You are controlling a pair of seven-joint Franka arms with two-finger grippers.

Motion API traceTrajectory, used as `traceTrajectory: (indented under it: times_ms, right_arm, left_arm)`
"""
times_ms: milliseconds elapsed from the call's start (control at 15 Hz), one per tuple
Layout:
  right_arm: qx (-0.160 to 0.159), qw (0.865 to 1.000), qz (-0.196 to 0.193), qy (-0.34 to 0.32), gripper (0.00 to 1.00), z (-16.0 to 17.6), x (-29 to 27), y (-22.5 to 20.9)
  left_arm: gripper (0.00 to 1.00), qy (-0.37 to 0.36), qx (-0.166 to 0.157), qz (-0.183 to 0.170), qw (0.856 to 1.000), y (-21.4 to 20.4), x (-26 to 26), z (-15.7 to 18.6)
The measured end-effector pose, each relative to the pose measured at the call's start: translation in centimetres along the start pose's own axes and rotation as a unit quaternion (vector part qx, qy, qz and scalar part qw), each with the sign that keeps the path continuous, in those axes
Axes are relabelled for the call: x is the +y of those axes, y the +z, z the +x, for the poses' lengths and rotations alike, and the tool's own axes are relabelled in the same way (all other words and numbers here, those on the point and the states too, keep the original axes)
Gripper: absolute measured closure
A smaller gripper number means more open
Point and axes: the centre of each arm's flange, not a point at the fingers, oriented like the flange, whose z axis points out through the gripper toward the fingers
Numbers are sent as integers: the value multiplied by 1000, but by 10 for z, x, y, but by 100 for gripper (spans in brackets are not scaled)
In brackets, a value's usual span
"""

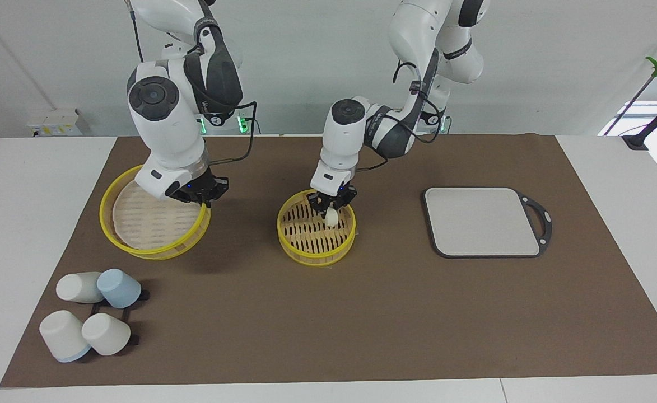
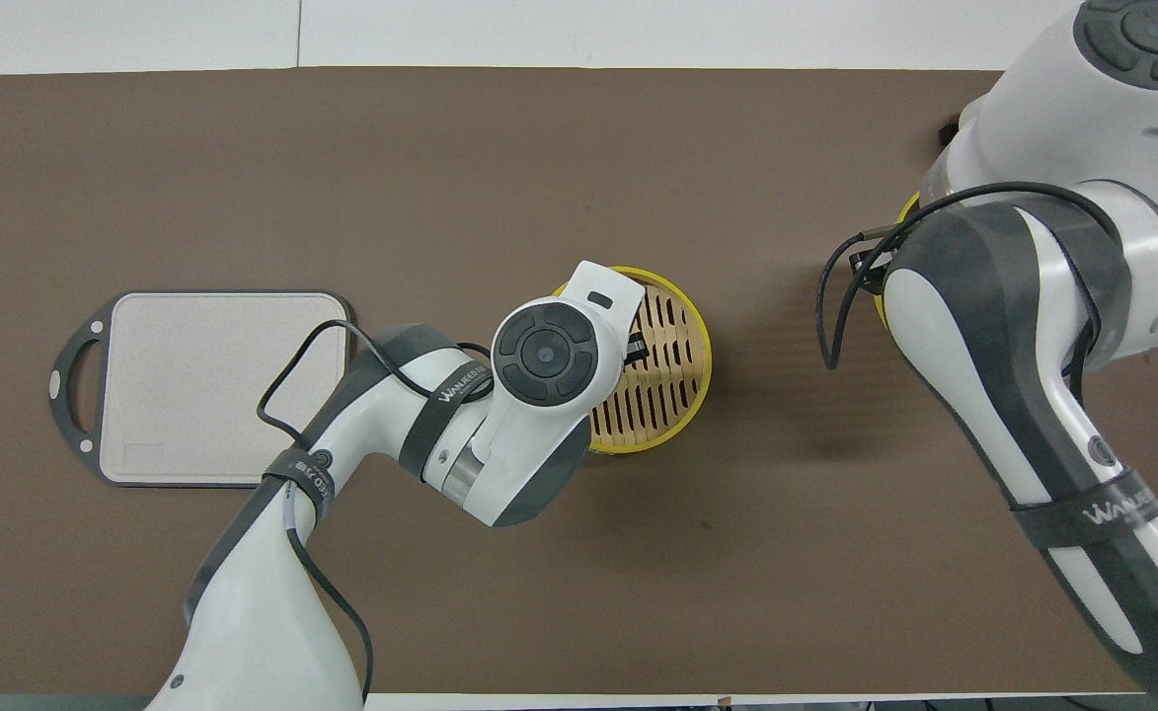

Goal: Place bun in steamer
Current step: 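Move the bun over the open steamer and release it with the left gripper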

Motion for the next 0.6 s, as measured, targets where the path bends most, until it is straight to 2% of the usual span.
traceTrajectory:
  times_ms: [133,467,600]
  right_arm:
    - [0,1000,0,0,92,-2,0,1]
    - [3,1000,0,3,92,-3,-3,-1]
    - [22,1000,5,17,92,-1,-17,-7]
  left_arm:
    - [67,-1,-1,3,1000,11,0,0]
    - [19,-7,2,3,1000,10,-2,5]
    - [0,-14,3,5,1000,-4,-6,11]
